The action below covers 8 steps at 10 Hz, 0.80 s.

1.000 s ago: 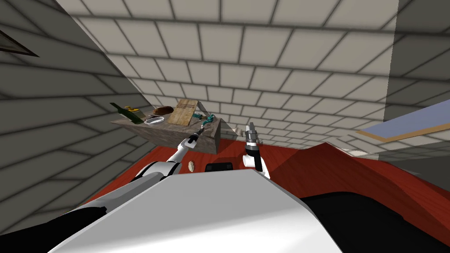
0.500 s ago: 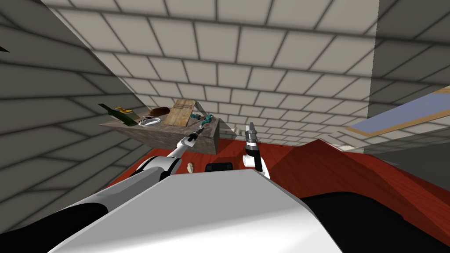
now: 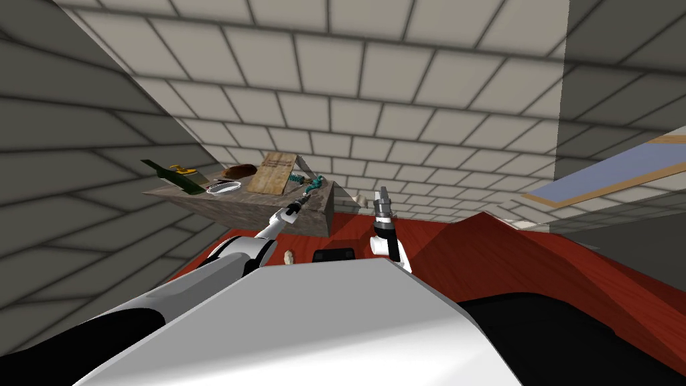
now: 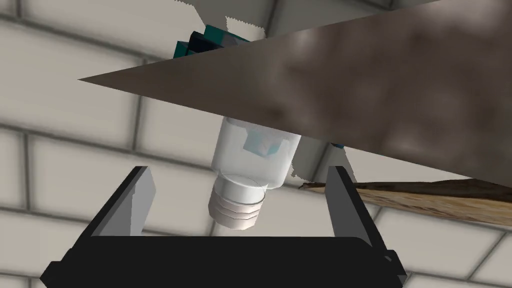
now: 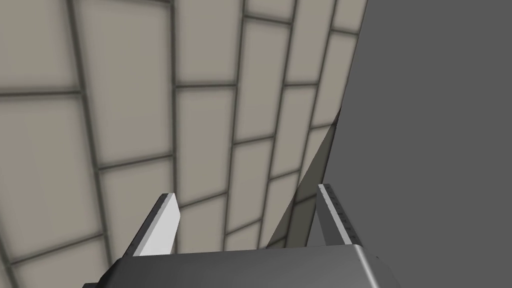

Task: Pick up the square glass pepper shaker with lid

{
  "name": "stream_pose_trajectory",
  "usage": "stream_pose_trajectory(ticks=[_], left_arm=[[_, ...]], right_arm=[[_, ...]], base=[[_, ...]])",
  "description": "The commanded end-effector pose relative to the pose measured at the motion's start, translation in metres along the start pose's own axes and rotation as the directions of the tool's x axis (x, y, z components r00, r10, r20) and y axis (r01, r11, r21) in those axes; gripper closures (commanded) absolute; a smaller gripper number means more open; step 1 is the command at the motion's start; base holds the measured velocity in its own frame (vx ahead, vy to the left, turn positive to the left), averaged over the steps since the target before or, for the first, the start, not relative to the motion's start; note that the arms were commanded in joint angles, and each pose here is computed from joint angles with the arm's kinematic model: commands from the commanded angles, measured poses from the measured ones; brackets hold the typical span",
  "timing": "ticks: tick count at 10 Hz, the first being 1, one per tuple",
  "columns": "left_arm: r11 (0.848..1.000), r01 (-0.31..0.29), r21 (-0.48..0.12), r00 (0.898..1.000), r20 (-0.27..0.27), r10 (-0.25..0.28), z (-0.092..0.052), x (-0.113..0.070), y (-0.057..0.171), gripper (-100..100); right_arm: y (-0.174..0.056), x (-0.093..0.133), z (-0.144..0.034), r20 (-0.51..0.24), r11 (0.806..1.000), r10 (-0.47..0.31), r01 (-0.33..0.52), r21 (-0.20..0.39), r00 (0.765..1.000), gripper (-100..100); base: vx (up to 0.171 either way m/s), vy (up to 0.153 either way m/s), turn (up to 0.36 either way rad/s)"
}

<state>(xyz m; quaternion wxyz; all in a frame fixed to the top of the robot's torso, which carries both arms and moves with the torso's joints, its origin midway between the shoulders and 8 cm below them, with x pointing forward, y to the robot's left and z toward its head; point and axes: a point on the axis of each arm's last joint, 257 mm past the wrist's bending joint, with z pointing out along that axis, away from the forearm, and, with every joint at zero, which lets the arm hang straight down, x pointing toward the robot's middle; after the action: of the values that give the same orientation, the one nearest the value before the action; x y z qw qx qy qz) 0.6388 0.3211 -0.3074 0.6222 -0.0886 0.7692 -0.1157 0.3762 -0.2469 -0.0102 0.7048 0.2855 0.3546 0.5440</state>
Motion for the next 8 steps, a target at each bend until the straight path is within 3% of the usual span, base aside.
stream_pose_trajectory(ticks=[1, 5, 6, 7, 8], left_arm=[[1.000, 0.000, 0.000, 1.000, 0.000, 0.000, 0.0000, 0.0000, 0.0000, 100], [1.000, 0.007, 0.014, 1.000, 0.014, -0.007, 0.0021, -0.0064, -0.0061, 100], [1.000, 0.005, 0.013, 1.000, 0.013, -0.005, 0.0019, -0.0061, -0.0055, 0], [1.000, 0.005, 0.012, 1.000, 0.013, -0.005, 0.0019, -0.0061, -0.0054, 100], [1.000, 0.004, 0.012, 1.000, 0.013, -0.004, 0.0018, -0.0059, -0.0051, 0]], right_arm=[[0.0000, 0.0000, 0.0000, 0.000, 1.000, 0.000, 0.000, 0.000, 1.000, 0], [0.0000, 0.0000, 0.0000, 0.000, 1.000, 0.000, 0.000, 0.000, 1.000, 0], [0.0000, 0.0000, 0.0000, 0.000, 1.000, 0.000, 0.000, 0.000, 1.000, 0], [0.0000, 0.0000, 0.0000, 0.000, 1.000, 0.000, 0.000, 0.000, 1.000, 0], [0.0000, 0.0000, 0.0000, 0.000, 1.000, 0.000, 0.000, 0.000, 1.000, 0]], base=[[0.008, -0.001, 0.001], [0.003, -0.001, -0.004], [0.000, 0.000, 0.000], [0.000, 0.000, 0.000], [0.000, 0.000, 0.000]])
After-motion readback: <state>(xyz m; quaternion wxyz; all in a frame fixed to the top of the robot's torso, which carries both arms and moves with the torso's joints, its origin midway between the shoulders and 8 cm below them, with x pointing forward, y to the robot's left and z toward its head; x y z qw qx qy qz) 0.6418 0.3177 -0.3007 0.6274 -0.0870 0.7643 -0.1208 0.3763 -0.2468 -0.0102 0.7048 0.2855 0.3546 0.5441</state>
